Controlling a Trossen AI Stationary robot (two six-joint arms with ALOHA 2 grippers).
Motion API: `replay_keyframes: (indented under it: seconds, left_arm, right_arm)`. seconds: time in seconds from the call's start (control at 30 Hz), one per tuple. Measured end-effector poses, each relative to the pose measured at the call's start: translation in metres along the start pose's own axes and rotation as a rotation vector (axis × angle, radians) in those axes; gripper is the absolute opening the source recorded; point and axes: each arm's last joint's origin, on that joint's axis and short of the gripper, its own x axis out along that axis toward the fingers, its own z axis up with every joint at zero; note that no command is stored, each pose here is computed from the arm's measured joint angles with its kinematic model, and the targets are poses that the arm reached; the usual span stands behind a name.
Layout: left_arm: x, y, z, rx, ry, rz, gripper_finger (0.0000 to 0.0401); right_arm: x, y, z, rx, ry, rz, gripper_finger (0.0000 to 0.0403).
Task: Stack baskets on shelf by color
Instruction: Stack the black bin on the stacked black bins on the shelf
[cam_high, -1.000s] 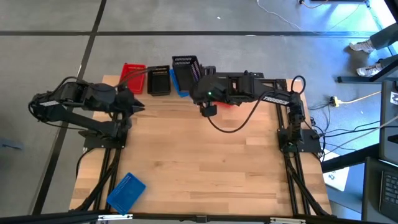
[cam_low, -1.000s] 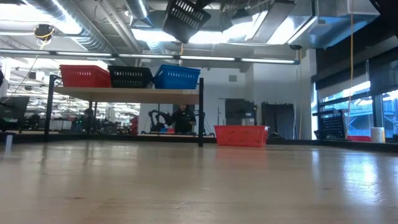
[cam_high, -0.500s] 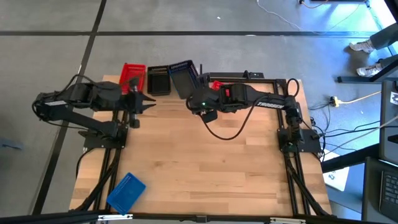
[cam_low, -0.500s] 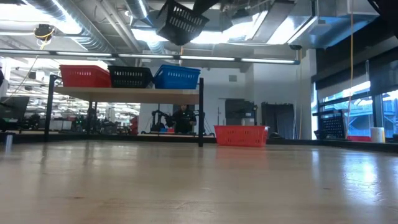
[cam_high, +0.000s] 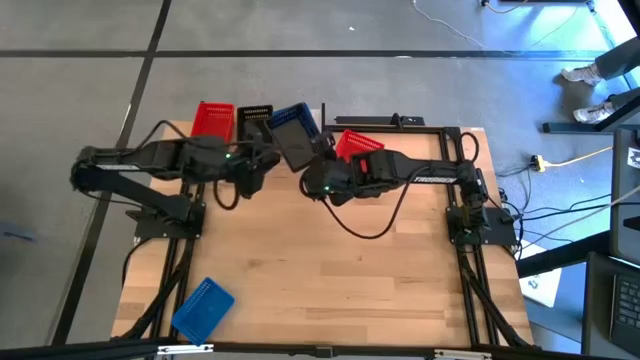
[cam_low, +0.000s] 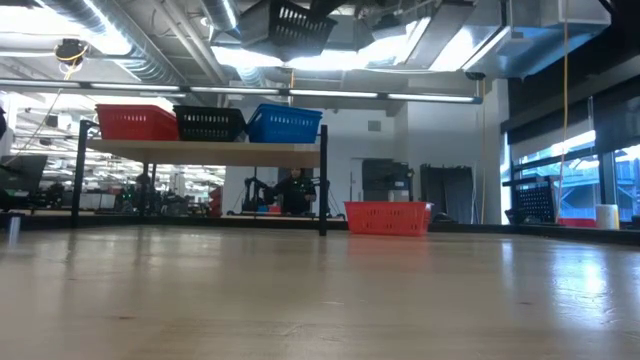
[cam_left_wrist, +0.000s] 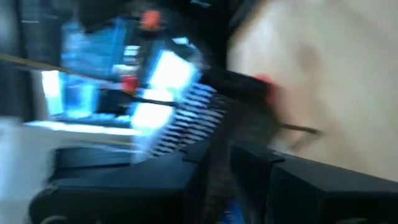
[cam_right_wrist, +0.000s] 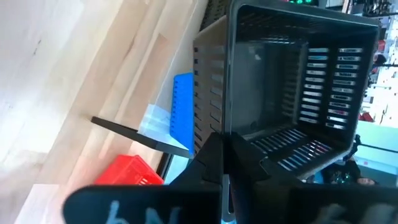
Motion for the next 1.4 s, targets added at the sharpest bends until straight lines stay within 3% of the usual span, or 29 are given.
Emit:
replay_keyframes:
  seconds: [0.17, 0.57, 0.83, 1.4]
  left_arm:
    - [0.009, 0.004, 0.006, 0.052, 0.030, 0.077, 0.0053]
    - [0.015, 0.000, 0.003, 0.048, 0.067, 0.044, 0.0055]
    - [0.017, -0.004, -0.005, 0.079, 0.122, -0.012, 0.0055]
    - [0.020, 0.000, -0.012, 0.120, 0.149, -0.009, 0.0055]
  right_arm:
    - [-0.003, 0.003, 0.003, -0.009, -0.007, 0.001, 0.0000]
    - [-0.003, 0.003, -0.002, -0.044, 0.076, -0.049, 0.0000]
    - [-0.003, 0.003, -0.001, -0.091, 0.075, -0.049, 0.0000]
    - [-0.003, 0.003, -0.001, -0.130, 0.075, -0.048, 0.0000]
